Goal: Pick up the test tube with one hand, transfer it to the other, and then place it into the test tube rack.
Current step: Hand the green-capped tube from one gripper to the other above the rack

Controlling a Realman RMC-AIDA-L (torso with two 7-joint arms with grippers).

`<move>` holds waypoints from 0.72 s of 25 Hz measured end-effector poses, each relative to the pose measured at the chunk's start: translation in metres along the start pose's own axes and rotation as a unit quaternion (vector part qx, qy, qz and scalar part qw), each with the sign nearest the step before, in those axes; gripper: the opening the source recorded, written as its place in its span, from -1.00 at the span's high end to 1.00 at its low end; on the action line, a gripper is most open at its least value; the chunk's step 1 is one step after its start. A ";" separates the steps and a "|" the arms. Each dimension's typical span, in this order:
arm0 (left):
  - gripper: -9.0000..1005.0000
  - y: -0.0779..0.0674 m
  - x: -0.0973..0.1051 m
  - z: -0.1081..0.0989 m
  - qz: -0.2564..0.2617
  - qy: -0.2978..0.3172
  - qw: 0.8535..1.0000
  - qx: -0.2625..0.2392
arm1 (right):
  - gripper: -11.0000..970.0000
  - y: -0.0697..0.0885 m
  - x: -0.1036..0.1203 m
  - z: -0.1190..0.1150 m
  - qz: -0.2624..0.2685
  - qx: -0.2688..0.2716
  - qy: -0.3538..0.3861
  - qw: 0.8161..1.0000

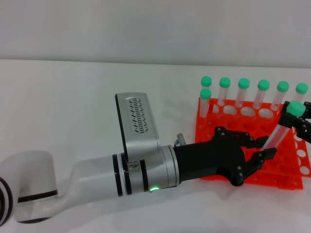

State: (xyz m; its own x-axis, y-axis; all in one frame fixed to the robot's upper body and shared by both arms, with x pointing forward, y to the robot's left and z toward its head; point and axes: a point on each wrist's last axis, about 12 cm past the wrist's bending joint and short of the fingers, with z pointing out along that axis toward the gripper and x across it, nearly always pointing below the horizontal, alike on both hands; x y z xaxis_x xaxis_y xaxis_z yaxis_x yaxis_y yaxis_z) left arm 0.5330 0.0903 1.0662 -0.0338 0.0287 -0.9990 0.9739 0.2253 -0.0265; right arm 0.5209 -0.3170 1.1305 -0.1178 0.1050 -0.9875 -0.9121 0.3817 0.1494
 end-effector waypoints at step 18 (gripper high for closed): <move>0.02 -0.009 0.012 -0.021 0.056 -0.042 0.994 -0.090 | 0.51 -0.006 -0.009 -0.007 -0.009 0.019 -0.019 1.000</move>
State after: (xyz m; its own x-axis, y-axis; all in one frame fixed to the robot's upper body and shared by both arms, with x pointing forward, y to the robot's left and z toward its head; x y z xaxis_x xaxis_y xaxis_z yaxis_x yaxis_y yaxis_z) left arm 0.5186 0.1094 1.0550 0.0983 -0.0155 -0.9950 0.9146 0.3954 0.0842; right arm 0.5246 -0.3261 1.1379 -0.0867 0.1322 -0.9874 -0.8979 0.4189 0.1350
